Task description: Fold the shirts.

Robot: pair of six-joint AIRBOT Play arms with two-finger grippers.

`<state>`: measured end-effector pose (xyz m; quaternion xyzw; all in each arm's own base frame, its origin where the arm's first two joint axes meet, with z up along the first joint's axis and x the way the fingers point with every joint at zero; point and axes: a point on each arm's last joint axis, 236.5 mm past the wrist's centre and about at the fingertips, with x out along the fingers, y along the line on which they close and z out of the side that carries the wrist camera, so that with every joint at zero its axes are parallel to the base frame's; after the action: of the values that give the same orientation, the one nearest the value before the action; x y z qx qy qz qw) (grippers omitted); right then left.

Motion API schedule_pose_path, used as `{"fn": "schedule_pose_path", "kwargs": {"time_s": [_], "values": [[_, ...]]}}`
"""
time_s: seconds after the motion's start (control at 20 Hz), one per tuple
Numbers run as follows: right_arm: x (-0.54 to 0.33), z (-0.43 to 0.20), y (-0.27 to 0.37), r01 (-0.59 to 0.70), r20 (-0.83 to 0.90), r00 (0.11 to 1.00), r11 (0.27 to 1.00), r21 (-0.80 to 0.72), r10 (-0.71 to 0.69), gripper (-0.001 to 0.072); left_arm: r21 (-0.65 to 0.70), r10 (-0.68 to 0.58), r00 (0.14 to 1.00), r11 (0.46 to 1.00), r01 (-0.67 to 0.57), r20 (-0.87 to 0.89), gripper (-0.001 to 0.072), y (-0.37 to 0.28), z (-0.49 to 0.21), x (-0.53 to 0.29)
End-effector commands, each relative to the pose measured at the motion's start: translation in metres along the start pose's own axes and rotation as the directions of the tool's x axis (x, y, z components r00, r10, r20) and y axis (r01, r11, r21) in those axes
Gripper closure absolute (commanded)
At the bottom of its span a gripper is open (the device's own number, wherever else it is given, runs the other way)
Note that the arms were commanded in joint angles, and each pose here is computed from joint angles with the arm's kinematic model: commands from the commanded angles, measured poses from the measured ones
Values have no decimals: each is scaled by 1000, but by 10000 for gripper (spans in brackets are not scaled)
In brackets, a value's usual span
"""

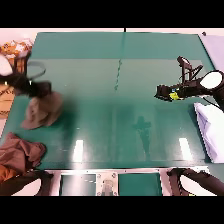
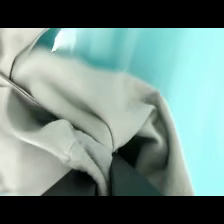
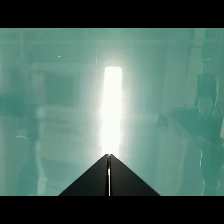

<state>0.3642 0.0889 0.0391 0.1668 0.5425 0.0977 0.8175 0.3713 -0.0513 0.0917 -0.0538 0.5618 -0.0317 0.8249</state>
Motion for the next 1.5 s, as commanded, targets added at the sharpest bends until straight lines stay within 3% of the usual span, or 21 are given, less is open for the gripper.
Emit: {"fn": "schedule_pose_path", "kwargs": {"time_s": [0.0, 0.25, 0.3, 0.35, 0.4, 0.5, 0.6, 0.7, 0.85, 1.05, 1.25, 1.45], "values": [[0, 0, 0, -1, -1, 1000, 1000, 0, 1, 692, 232, -183, 965, 963, 138, 188, 689, -108, 38, -78], [-4, 2, 7, -26, -2, 1000, 997, 76, 26, 692, 438, -314, 945, 865, 246, 89, 684, -216, 2, -48], [-8, 4, 8, -27, -1, 1000, 997, 72, 27, 691, 449, -345, 938, 845, 292, 39, 477, -238, -9, -32], [-13, 7, 9, -27, 0, 1000, 997, 68, 27, 659, 445, -372, 928, 830, 337, -9, 92, -256, -19, -19], [-18, 9, 10, -27, -1, 1000, 997, 66, 27, 553, 432, -385, 921, 821, 373, -62, -8, -267, -30, -6], [-31, 13, 3, -18, -9, 1000, 997, 77, 19, 414, 441, -361, 921, 810, 387, -146, -8, -265, -44, 12], [-39, 18, -15, 0, -1, 1000, 993, 119, 0, 392, 441, -278, 944, 835, 329, -178, -8, -233, -42, 20], [-42, 24, -43, 27, 12, 999, 982, 187, -30, 283, 407, -178, 965, 880, 244, -194, -8, -188, -33, 27], [-31, 27, -92, 66, -15, 998, 957, 281, -65, 283, 289, -137, 969, 937, 194, -207, -8, -138, -19, 43], [19, 21, -140, 99, -103, 993, 925, 367, -65, 286, 72, -325, 914, 934, 351, -243, -8, -150, -44, 91], [85, 17, -121, -46, -143, 984, 923, 381, 108, 286, -31, -543, 831, 839, 544, -119, -7, -206, -43, 120], [129, 19, -86, -179, -130, 961, 906, 384, 245, 286, -31, -598, 786, 799, 601, -156, -7, -255, -70, 148]]}}
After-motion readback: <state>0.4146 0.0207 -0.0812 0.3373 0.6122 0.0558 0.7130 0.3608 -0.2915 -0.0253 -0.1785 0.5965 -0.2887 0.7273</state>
